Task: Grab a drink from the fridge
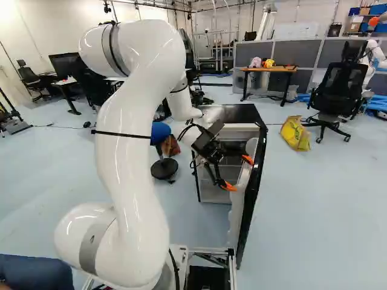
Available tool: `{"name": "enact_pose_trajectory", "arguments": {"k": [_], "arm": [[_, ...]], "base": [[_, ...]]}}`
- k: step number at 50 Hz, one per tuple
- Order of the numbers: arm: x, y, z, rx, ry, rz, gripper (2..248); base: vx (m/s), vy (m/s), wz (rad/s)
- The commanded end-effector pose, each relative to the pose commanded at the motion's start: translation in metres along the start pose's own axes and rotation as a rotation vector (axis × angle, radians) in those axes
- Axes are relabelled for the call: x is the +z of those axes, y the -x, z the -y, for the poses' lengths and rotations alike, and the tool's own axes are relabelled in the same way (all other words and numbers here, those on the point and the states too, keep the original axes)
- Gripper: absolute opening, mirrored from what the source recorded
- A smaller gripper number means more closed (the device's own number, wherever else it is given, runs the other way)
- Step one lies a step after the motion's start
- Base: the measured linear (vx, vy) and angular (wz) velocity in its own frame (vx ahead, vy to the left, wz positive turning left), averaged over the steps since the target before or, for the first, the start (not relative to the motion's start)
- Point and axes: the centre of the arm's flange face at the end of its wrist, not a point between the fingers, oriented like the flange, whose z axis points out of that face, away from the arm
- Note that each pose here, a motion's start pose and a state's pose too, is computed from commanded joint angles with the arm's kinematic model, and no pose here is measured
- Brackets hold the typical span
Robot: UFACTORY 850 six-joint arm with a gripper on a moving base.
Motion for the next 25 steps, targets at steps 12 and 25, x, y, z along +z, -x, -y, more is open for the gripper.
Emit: {"name": "enact_pose_trajectory", "arguments": {"k": [12,25], "arm": [[0.017,-0.003,0.023,0.052,0.071,0.011,247],[0.037,-0.006,0.048,0.104,0.129,0.015,247]], "base": [[0.0,0.0,0.0],[0.0,0.0,0.0]]}}
